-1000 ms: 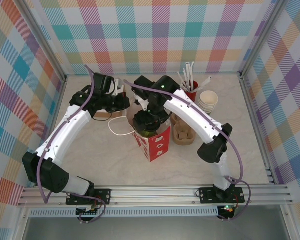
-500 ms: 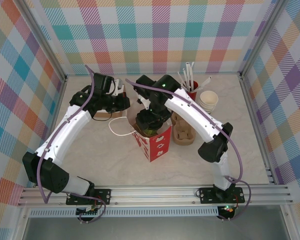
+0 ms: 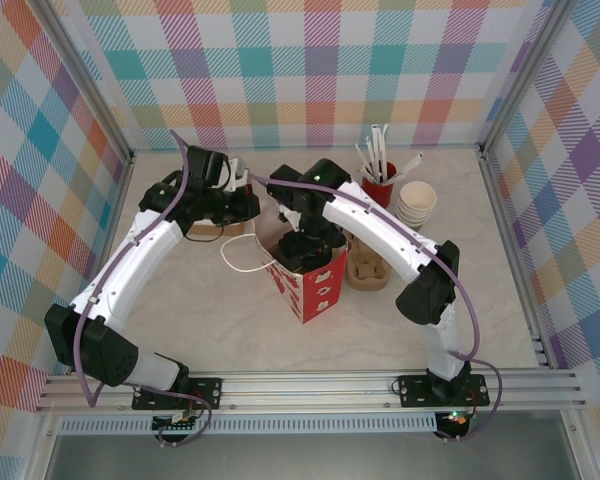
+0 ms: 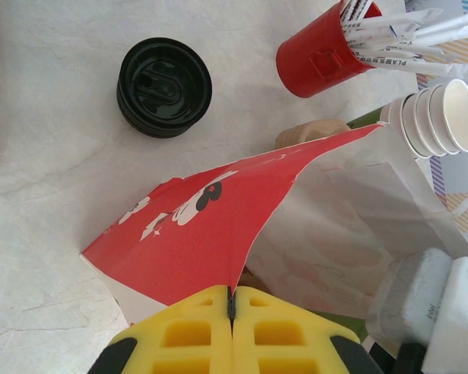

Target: Pack the takeout coffee

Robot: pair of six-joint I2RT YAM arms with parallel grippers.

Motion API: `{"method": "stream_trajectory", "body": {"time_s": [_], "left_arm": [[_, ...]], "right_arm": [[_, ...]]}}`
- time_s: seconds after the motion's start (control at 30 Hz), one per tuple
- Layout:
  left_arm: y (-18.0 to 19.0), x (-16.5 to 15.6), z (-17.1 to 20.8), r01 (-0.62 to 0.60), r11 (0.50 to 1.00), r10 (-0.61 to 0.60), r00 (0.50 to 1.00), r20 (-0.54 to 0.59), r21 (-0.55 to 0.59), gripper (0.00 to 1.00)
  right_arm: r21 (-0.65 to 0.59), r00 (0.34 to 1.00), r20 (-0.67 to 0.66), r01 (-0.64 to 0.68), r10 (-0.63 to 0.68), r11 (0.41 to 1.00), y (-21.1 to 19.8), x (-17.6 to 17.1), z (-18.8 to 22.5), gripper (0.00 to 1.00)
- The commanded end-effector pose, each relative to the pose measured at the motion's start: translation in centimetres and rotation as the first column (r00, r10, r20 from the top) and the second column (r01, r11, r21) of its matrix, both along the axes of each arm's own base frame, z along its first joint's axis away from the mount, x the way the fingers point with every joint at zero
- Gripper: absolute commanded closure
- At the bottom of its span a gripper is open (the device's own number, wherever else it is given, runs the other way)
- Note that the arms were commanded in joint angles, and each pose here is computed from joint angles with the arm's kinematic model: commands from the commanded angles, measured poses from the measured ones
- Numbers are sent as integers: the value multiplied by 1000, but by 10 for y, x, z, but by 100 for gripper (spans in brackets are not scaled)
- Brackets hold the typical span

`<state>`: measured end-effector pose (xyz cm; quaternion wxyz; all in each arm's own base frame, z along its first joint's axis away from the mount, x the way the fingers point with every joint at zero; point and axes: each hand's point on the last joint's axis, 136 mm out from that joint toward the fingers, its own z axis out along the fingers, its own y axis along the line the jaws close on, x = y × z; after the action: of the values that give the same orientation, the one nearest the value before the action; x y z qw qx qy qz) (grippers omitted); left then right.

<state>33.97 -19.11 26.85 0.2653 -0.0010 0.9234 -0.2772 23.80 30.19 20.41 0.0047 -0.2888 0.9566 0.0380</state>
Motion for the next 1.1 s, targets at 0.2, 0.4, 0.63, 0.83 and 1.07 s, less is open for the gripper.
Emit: {"method": "stream_trajectory", "body": {"time_s": [0.2,0.4,0.63,0.83,1.07], "left_arm": [[-3,-6,4,18,1000,-18,1000,-5,-3,100],[-3,-7,4,19,1000,-19,1000,-4,-4,100],[-4,-6,2,21,1000,-21,1000,-7,-1,100],[-3,-6,3,19,1000,-19,1000,-6,-3,100],[-4,-5,5,19,1000,-19,1000,-2,-5,100]], "right_arm": [[-41,999,-43,-5,3,999,-6,-4,-17,23],[-53,998,-56,-5,2,999,-5,-2,-26,23],[-63,998,-57,3,-6,998,-7,2,-33,23],[-71,997,-78,-1,-5,997,-7,1,-40,23],[-81,996,-91,-9,2,997,-7,0,-47,23]]}}
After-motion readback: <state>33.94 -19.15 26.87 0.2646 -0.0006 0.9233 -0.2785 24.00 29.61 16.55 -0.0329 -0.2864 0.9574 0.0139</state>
